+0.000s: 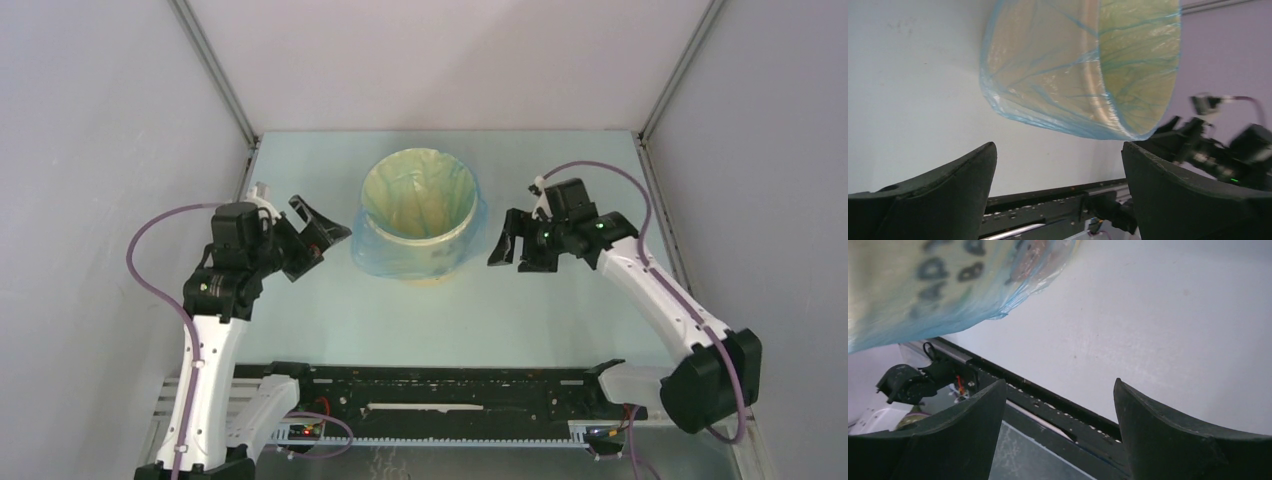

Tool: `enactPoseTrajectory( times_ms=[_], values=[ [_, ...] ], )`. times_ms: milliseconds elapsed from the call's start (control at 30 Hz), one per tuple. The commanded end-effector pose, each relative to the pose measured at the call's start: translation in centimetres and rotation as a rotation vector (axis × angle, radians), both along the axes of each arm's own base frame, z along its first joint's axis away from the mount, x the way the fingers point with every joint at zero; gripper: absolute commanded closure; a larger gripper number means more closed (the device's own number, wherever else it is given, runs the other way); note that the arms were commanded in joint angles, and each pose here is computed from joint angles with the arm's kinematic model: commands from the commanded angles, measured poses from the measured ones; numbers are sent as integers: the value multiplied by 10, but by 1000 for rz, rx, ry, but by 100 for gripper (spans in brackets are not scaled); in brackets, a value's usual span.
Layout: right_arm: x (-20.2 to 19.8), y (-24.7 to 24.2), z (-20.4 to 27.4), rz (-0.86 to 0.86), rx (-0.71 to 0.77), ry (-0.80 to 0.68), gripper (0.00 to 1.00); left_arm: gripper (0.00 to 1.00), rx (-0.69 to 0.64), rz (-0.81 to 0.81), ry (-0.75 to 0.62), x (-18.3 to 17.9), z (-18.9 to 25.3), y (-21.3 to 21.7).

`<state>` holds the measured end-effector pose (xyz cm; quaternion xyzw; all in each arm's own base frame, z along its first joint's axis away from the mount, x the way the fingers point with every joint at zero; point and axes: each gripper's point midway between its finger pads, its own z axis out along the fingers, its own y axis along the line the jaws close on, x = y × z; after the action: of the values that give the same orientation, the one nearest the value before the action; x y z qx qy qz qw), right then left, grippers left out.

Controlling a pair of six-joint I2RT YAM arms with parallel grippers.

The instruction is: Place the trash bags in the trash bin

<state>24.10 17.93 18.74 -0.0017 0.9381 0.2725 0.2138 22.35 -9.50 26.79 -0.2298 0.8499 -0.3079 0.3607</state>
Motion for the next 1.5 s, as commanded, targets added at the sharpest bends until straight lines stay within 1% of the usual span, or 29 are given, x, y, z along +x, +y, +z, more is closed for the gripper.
enactPoseTrajectory(
  times_ms=[0, 67, 133, 233, 367, 467, 667, 800, 833, 900, 933, 967, 1000, 1033, 1067, 1100, 1167, 1300, 1467],
  values=[
    [11, 44, -5, -28, 274, 75, 13, 0, -162, -7, -50, 8, 27, -19],
    [11, 58, -20, -56, 361, 138, 13, 0, -158, -9, -63, 6, 35, -18],
    [15, 68, -34, -84, 414, 171, 13, 0, -126, -3, -72, 0, 41, -14],
    [27, 77, -54, -125, 428, 208, 13, 0, -103, 8, -64, -9, 42, -10],
    [42, 92, -72, -179, 478, 286, 14, 0, -128, 37, -42, -17, 35, -9],
    [60, 109, -74, -199, 517, 253, 15, 0, -121, 80, -66, -27, 41, -2],
    [101, 148, -82, -265, 599, 284, 16, 0, -52, 117, -90, -43, 54, 11],
    [137, 191, -85, -280, 626, 274, 16, 0, -40, 116, -110, -44, 62, 13],
    [154, 208, -72, -258, 650, 249, 16, 0, -38, 113, -113, -44, 64, 13],
    [169, 234, -69, -222, 646, 266, 16, 0, -35, 109, -120, -43, 67, 12],
    [174, 243, -66, -207, 635, 271, 15, 0, -34, 106, -127, -43, 70, 12],
    [176, 247, -71, -205, 601, 293, 13, 0, -31, 100, -133, -43, 72, 12],
    [177, 249, -68, -194, 584, 289, 8, 0, -26, 97, -141, -43, 75, 12],
    [175, 246, -68, -192, 562, 293, 3, 0, -19, 92, -148, -41, 78, 12],
    [172, 241, -64, -188, 546, 289, 1, 0, -12, 87, -158, -41, 81, 13],
    [168, 234, -60, -174, 532, 278, 0, 0, -6, 80, -170, -40, 84, 12],
    [151, 215, -35, -137, 504, 236, 0, 0, -1, 70, -202, -35, 92, 12],
    [99, 158, -4, -61, 337, 135, 0, 0, -15, 42, -289, -25, 115, 7],
    [36, 79, 67, 23, 92, -144, 0, 0, 6, 32, -435, -14, 157, 7]
  ],
)
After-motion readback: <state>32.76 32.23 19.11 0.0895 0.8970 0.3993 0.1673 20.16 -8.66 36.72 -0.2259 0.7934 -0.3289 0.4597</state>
